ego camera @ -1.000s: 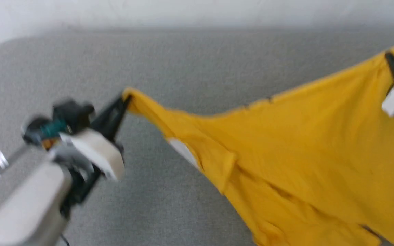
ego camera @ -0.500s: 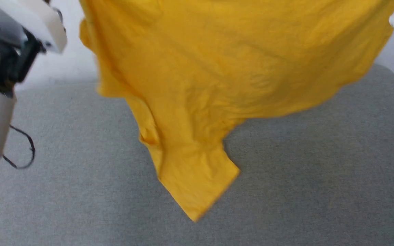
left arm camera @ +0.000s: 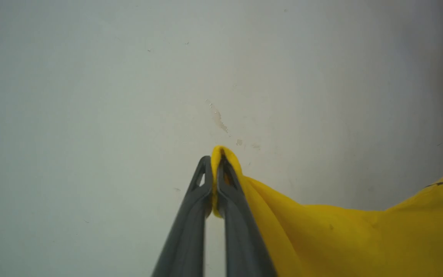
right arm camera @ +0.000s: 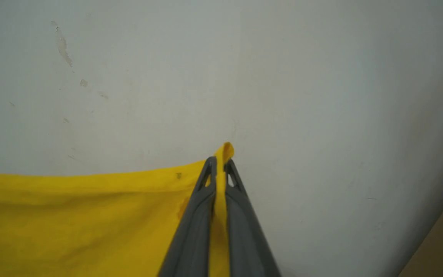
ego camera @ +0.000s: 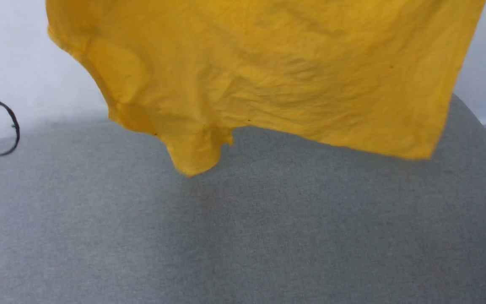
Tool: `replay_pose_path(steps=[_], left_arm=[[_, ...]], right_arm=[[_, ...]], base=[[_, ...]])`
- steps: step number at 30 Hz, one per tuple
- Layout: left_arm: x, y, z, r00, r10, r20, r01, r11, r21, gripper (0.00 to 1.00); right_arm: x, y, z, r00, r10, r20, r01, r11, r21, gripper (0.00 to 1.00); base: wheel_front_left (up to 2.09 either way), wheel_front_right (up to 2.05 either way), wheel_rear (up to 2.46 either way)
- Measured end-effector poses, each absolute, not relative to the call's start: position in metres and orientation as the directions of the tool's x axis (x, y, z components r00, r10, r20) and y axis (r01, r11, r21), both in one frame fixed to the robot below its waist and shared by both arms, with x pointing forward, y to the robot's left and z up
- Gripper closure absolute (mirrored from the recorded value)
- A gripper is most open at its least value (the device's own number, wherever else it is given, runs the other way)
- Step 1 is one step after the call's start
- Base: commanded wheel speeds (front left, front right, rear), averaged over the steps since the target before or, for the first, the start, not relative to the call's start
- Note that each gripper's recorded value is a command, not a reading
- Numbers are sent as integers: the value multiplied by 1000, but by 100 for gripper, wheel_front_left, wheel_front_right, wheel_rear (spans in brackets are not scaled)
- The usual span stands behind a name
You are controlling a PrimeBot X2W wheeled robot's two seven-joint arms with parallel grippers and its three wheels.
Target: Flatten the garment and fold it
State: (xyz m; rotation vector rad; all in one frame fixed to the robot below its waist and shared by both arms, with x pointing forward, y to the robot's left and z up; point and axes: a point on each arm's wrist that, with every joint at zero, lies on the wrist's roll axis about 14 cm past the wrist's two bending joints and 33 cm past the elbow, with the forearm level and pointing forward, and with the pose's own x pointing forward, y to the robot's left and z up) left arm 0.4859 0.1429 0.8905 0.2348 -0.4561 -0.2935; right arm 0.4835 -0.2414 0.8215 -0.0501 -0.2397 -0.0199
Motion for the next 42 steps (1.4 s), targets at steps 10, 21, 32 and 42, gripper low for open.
replay_pose_path(steps=[10, 21, 32, 42], left_arm=[[532, 132, 889, 866, -334, 372, 227, 925, 304, 100], [599, 119, 892, 805, -332, 492, 163, 921, 354, 100], [681, 108, 808, 815, -365, 449, 214, 911, 352, 100], [730, 123, 668, 877, -374, 301, 287, 911, 295, 100]], right_arm=[[528, -246, 808, 984, -20, 175, 30, 998, -58, 100], [598, -240, 794, 980, -31, 198, 50, 995, -89, 100], [674, -245, 711, 993, -45, 108, 58, 992, -116, 100], [720, -220, 587, 999, 37, -39, -41, 990, -132, 100]], base=[[0, 0, 0], [0, 0, 0], [0, 0, 0], [0, 0, 0]])
